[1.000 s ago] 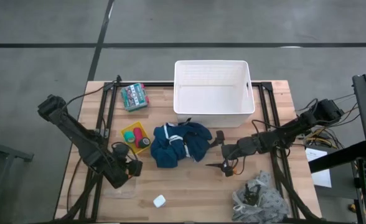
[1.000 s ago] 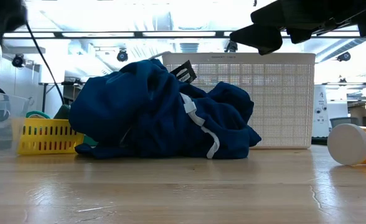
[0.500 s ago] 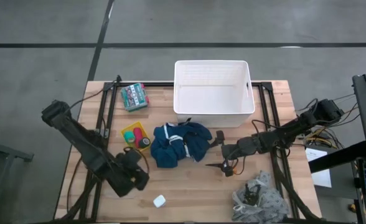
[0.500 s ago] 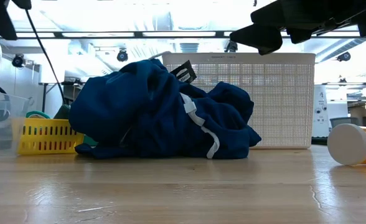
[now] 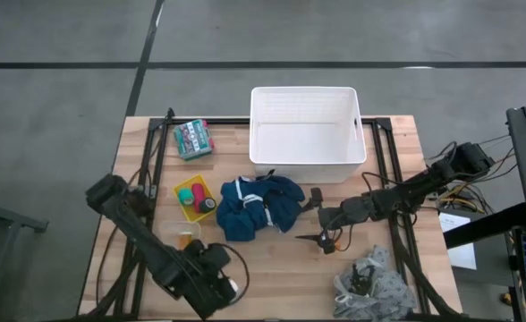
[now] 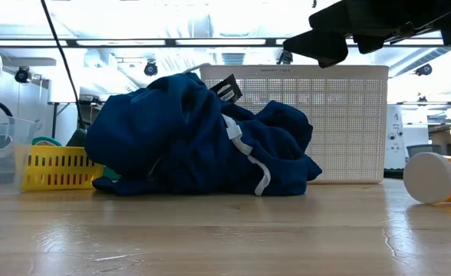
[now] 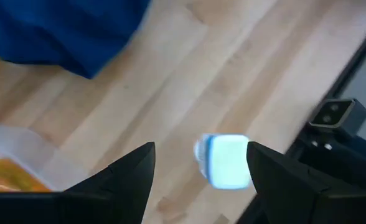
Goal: Pick & place medical supplies in basket/bin
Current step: Put the white and blue pill bottle into the transparent bin
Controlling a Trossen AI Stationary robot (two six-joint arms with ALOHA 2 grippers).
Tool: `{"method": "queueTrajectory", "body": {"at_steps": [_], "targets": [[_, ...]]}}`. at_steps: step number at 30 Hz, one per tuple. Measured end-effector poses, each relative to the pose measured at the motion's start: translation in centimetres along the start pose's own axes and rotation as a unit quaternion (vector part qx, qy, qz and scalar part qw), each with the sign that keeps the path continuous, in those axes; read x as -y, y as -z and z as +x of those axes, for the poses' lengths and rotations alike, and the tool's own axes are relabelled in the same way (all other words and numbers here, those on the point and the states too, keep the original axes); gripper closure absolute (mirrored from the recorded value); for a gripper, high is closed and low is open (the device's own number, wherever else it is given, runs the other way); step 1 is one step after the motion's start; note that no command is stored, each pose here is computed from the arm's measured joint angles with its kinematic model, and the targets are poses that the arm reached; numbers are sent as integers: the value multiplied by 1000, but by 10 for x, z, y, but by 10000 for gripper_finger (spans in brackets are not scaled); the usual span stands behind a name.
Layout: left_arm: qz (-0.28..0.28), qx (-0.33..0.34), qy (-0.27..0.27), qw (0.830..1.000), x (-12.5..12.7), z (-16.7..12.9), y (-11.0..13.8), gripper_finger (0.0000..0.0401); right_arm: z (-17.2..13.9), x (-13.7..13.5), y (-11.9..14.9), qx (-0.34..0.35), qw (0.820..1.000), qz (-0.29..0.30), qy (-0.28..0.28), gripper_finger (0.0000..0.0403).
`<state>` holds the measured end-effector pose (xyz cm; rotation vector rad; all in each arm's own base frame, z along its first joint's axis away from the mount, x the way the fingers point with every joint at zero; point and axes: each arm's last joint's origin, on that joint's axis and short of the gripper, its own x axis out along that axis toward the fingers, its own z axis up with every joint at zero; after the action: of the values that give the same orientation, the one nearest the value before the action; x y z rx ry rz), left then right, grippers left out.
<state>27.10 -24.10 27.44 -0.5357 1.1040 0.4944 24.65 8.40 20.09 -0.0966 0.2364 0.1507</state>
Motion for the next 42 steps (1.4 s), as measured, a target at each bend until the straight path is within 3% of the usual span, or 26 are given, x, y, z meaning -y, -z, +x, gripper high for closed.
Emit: {"method": "queueTrajectory", "body": {"at_steps": [22, 42], "targets": [[51, -43, 45, 997, 38, 31, 33, 144, 0, 0, 0, 0, 1000, 0, 0, 78], [68, -47, 29, 996, 36, 49, 40, 144, 0, 0, 0, 0, 1000, 0, 0, 78]]}}
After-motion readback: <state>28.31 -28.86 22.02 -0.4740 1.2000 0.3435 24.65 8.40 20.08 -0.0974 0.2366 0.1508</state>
